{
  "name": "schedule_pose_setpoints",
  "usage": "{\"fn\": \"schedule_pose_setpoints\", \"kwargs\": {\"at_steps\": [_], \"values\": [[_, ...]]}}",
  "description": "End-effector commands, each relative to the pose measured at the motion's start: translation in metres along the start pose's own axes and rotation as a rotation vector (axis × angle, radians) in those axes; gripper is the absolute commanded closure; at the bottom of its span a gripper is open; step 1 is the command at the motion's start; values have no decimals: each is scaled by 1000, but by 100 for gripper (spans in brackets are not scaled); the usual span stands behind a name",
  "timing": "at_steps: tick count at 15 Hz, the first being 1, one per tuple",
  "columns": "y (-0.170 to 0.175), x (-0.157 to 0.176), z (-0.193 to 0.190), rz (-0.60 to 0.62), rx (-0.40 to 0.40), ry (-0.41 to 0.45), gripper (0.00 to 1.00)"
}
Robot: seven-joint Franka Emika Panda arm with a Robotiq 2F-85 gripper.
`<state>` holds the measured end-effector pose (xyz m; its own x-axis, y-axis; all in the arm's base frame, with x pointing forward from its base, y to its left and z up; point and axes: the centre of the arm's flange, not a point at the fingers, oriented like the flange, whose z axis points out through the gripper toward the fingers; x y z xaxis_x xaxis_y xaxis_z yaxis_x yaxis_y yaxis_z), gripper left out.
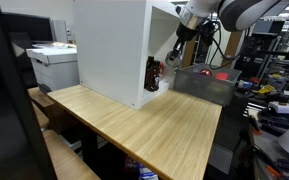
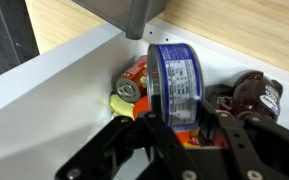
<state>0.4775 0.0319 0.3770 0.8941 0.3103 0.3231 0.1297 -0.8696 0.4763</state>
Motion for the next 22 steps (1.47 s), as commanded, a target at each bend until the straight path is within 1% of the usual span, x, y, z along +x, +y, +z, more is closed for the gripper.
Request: {"fn": "schedule_pose_setpoints", "kwargs": {"at_steps": [1, 7, 16, 19, 20, 22], "values": [[1, -5, 1, 10, -31, 34, 88], [-6, -13, 4, -27, -58, 40, 88], [-12, -28, 12, -103, -119, 52, 88], [-12, -29, 11, -116, -122, 53, 88], [-12, -30, 11, -119, -106, 40, 88], [-10, -33, 12, -120, -116, 41, 88]]}}
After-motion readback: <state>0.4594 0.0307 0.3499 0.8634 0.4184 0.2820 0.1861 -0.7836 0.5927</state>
